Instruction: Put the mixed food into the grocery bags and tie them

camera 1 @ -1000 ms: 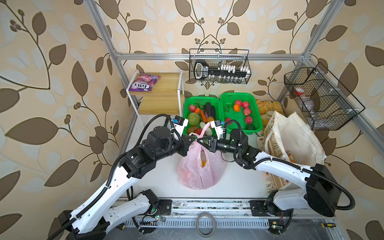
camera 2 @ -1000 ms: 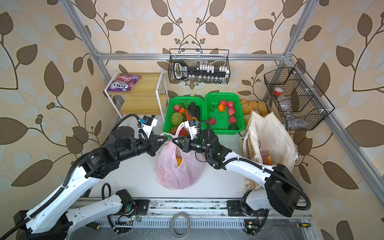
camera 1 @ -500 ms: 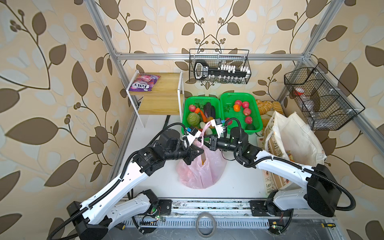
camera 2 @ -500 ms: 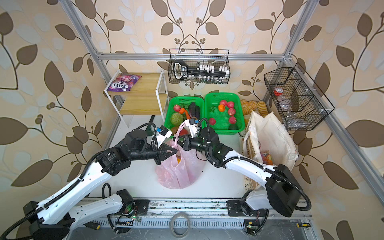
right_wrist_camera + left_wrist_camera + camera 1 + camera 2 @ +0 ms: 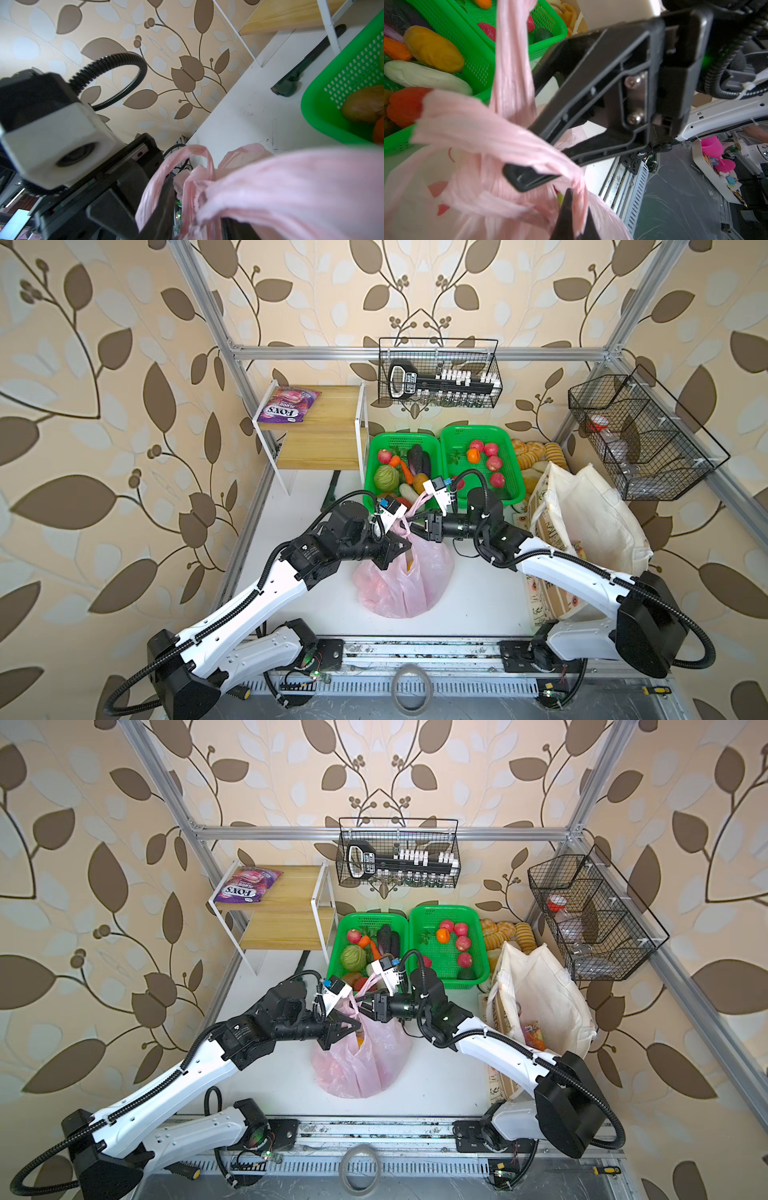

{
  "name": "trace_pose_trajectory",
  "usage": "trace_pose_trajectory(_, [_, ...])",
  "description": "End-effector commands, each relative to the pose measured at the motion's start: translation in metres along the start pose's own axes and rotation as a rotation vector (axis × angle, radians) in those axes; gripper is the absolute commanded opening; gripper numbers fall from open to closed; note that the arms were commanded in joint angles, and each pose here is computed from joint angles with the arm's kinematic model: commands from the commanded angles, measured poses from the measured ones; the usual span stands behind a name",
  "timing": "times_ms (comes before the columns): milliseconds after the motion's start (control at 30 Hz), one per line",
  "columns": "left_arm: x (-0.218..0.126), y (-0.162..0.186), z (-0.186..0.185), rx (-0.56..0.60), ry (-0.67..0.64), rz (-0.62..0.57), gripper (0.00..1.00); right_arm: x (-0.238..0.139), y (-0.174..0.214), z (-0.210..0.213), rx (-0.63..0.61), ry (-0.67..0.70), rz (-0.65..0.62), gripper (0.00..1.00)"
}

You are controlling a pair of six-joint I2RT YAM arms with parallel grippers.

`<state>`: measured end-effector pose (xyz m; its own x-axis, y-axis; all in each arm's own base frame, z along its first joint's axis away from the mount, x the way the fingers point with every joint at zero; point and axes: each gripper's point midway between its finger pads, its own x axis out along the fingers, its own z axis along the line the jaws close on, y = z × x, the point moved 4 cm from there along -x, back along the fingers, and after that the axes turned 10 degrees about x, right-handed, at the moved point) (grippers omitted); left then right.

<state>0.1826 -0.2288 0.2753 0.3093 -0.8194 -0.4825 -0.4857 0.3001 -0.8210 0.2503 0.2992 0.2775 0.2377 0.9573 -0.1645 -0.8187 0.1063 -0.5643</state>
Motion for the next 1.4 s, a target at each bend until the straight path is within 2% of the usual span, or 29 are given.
trace_pose_trajectory(0, [-0.003, -0.009, -0.001, 0.019, -0.001, -0.056, 0.00, -0.010, -0.004, 0.016, -0.041, -0.053, 0.037, 0.41])
trace_pose_trajectory(300, [-0.002, -0.007, -0.002, 0.026, 0.012, -0.052, 0.00, -0.018, -0.007, 0.021, -0.033, -0.084, 0.062, 0.56])
trace_pose_trajectory(600, [-0.002, -0.008, -0.004, 0.038, 0.023, -0.049, 0.02, -0.023, -0.011, 0.027, -0.008, -0.118, 0.062, 0.64])
trace_pose_trajectory(1100, [-0.003, -0.003, -0.006, 0.070, 0.036, -0.032, 0.09, -0.021, -0.015, 0.031, 0.034, -0.154, 0.061, 0.68])
trace_pose_trajectory(1367, [-0.003, -0.002, -0.011, 0.110, 0.073, -0.013, 0.12, -0.014, -0.007, 0.024, -0.017, -0.064, 0.067, 0.64])
